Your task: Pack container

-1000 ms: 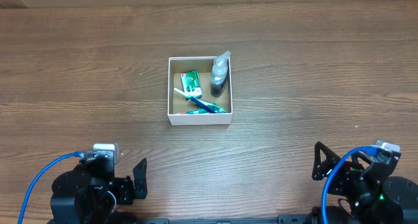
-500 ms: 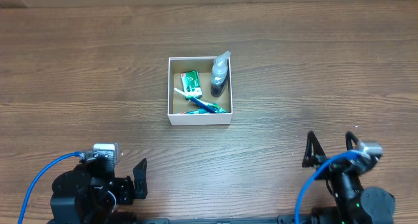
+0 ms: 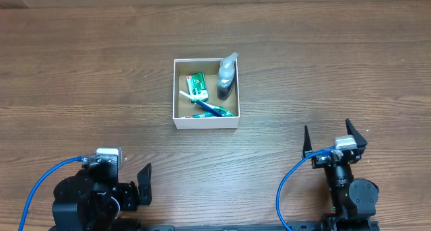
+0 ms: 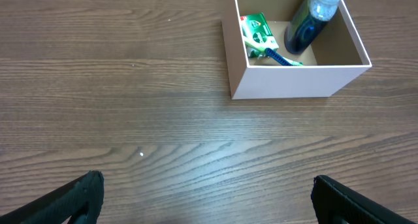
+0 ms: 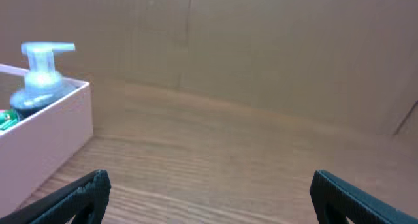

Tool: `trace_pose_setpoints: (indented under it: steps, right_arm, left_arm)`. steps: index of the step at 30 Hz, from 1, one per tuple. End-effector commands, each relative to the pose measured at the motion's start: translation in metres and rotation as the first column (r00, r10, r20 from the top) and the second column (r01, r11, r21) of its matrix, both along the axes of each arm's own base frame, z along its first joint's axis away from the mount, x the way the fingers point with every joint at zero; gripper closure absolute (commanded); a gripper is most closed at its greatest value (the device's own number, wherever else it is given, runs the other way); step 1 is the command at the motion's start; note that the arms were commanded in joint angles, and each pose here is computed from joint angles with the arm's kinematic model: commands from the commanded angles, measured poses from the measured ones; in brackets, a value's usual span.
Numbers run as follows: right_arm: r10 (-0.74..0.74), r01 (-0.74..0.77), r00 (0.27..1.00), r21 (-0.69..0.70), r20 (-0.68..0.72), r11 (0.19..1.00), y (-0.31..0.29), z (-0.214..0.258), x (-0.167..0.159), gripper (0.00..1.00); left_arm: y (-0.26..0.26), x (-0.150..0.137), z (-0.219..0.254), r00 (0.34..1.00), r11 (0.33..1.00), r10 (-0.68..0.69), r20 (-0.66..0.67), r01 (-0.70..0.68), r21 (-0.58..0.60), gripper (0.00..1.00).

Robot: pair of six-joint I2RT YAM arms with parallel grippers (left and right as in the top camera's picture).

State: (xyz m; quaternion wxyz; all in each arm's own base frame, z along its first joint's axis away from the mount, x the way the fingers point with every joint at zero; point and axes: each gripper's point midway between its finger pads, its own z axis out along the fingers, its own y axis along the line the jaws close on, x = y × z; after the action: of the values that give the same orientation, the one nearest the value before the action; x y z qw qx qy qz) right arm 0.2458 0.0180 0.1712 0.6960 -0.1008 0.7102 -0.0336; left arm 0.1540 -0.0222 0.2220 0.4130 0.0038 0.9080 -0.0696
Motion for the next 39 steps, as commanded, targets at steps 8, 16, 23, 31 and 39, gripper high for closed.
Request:
trace_pose_setpoints:
  steps: [8,16,23,31,39]
  right_arm:
    - [0.004,-0.003,1.0,-0.016,0.009,1.0,0.001,-0.001,0.0,0.0]
    - [0.003,-0.003,1.0,-0.016,0.009,1.0,0.001,-0.001,0.0,0.0]
    - [0.004,-0.003,1.0,-0.016,0.009,1.0,0.001,-0.001,0.0,0.0]
    - [0.003,-0.003,1.0,-0.016,0.009,1.0,0.001,-0.001,0.0,0.0]
    - [0.004,-0.003,1.0,-0.016,0.009,1.0,0.001,-0.001,0.0,0.0]
  left_arm:
    - [-0.002,0.0,0.001,1.0,1.0,-0.01,0.009,0.011,-0.011,0.0]
    - [-0.002,0.0,0.001,1.0,1.0,-0.01,0.009,0.011,-0.011,0.0]
    - [0.001,-0.002,0.0,1.0,1.0,-0.001,0.025,0.001,0.01,0.0]
    - [0.001,0.037,-0.069,0.971,0.995,-0.064,0.229,0.043,0.094,0.0]
    - [-0.004,0.091,-0.04,0.705,0.958,-0.206,0.678,0.004,0.286,0.0]
